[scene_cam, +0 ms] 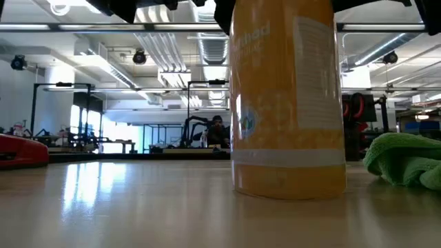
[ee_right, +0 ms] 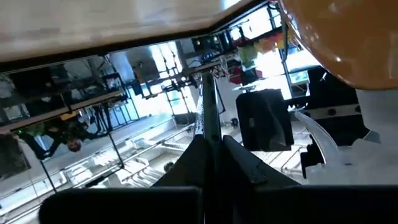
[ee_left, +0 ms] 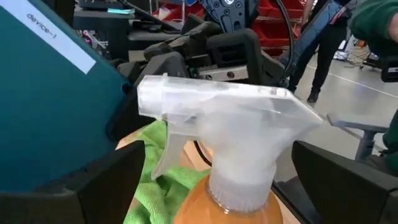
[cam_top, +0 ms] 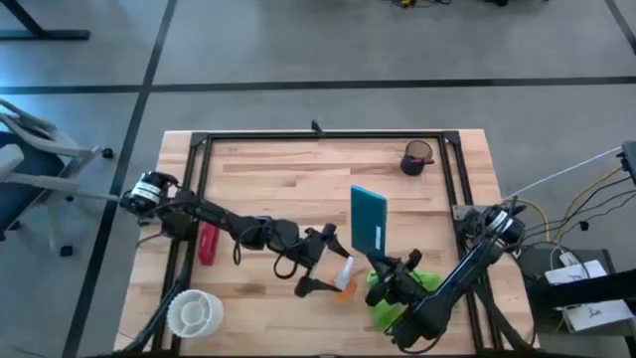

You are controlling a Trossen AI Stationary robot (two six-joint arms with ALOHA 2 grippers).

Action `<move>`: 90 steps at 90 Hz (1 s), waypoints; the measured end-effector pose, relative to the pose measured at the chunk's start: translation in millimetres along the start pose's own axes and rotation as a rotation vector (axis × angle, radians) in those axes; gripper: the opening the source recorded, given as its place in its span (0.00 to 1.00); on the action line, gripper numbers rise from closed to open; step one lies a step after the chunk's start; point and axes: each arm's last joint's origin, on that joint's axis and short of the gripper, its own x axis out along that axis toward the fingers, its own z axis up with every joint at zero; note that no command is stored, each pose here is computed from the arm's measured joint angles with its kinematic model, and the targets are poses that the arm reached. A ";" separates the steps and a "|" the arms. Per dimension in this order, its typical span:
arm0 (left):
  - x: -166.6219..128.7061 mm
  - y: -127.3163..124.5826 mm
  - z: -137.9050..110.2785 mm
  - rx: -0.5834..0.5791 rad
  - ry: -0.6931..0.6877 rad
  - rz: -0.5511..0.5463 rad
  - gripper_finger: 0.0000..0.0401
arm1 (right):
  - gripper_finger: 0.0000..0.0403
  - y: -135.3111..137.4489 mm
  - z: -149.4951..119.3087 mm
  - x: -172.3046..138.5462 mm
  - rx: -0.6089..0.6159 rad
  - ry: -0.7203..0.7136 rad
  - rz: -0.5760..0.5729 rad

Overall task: Apply microfiber cloth
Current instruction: Spray the back of the blue cellphone with the yellow spray bottle

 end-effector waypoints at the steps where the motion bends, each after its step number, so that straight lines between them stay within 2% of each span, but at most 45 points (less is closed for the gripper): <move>1: 0.0 -0.2 0.0 0.000 0.000 0.000 0.97 | 0.02 0.1 -0.2 0.0 0.004 0.002 -0.001; 28: 0.4 -2.6 -0.3 0.001 0.001 -0.007 0.94 | 0.02 0.5 -0.9 -0.1 0.039 -0.003 0.005; 64: 0.3 -2.7 -0.2 0.006 0.000 -0.009 0.54 | 0.02 0.6 -0.7 -0.1 0.049 -0.005 0.009; 90: 0.2 -2.7 -0.6 0.010 0.002 -0.009 0.39 | 0.02 1.0 -0.4 -0.1 0.067 -0.018 0.024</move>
